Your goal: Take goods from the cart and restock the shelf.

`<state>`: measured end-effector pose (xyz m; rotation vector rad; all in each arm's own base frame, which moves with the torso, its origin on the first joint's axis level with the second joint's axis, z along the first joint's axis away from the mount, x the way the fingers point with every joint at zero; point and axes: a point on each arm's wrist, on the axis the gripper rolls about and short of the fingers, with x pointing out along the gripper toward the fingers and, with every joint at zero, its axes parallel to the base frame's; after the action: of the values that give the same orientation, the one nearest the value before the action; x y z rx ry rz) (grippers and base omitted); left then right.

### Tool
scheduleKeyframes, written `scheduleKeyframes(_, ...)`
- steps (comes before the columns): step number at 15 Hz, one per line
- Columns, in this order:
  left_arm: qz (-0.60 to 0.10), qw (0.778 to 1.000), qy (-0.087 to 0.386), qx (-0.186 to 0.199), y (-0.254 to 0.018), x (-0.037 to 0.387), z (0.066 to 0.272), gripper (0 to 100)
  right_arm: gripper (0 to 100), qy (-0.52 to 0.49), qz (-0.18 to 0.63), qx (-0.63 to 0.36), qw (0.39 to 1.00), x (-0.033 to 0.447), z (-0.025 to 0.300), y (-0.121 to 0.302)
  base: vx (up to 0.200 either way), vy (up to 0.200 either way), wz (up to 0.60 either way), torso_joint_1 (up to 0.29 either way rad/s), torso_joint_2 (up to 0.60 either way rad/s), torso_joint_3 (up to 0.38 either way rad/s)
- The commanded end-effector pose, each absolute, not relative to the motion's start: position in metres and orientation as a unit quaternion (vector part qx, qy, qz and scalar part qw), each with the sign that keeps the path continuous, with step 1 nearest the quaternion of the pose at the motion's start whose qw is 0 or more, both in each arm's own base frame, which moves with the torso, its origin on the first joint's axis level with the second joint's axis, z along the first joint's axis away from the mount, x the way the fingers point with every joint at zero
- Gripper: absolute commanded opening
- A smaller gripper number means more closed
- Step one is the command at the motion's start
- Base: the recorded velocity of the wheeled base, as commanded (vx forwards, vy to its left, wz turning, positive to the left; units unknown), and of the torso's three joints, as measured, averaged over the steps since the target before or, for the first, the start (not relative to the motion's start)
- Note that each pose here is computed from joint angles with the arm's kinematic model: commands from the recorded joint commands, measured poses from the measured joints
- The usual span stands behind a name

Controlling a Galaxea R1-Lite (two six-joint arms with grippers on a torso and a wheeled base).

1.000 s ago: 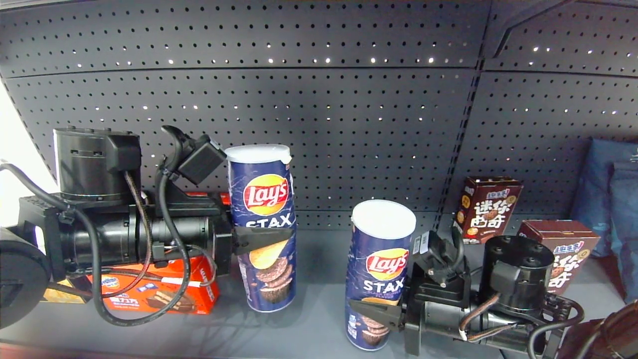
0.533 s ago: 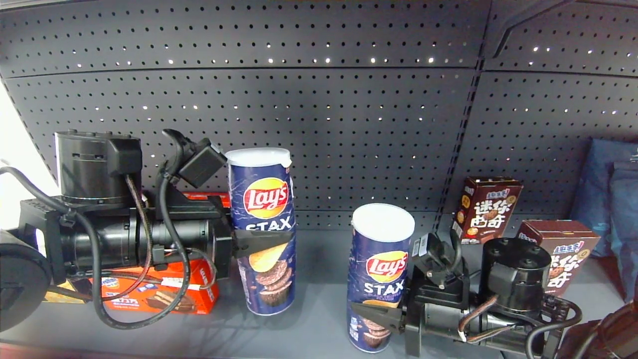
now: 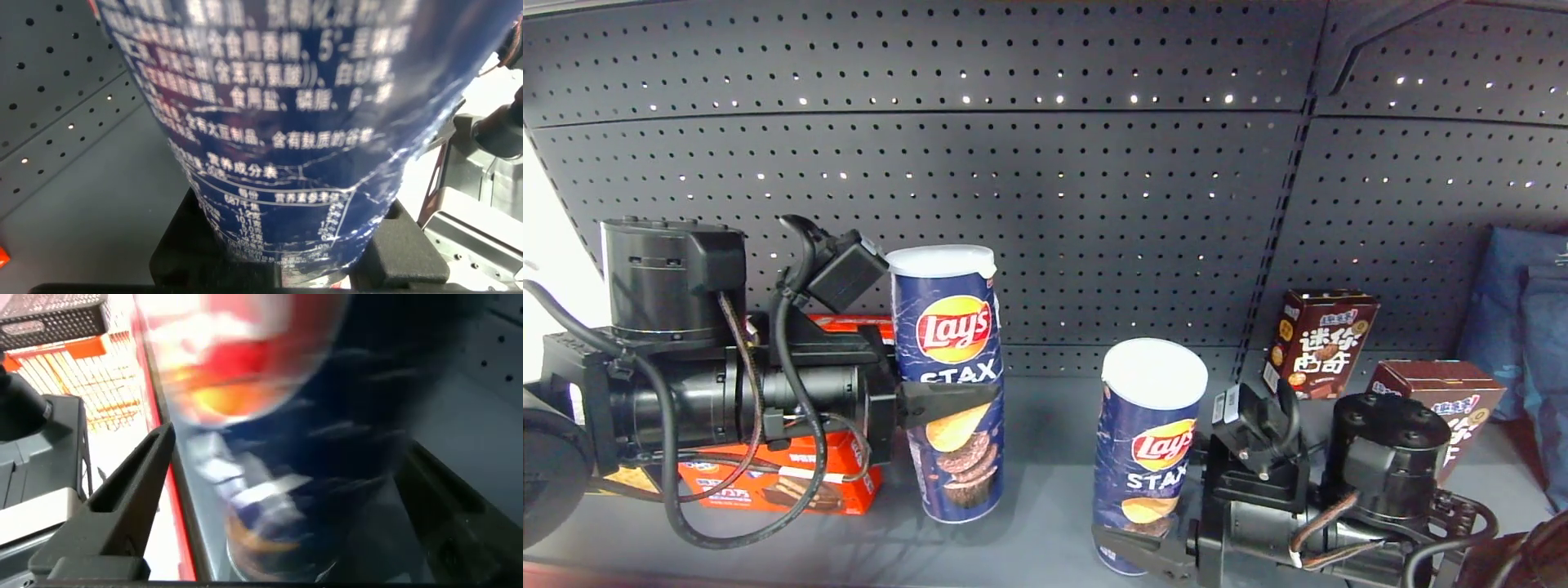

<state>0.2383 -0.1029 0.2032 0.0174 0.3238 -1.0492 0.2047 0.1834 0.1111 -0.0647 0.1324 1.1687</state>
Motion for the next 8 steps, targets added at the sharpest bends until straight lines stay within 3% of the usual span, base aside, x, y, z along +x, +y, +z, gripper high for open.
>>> scheduleKeyframes(1, -0.499, 0.853, 0.152, 0.009, -0.103, 0.237, 0.204, 0, 100, 0.062, 0.554, -0.031, 0.83, 0.197, 0.113, 0.178, 0.0, 0.0, 0.0, 0.0, 0.0, 0.0)
scheduleKeyframes(8, -0.499, 0.854, 0.148, 0.009, -0.102, 0.234, 0.207, 0, 100, 0.083, 0.551, -0.033, 0.83, 0.168, 0.111, 0.153, 0.0, 0.0, 0.0, 0.0, 0.0, 0.0)
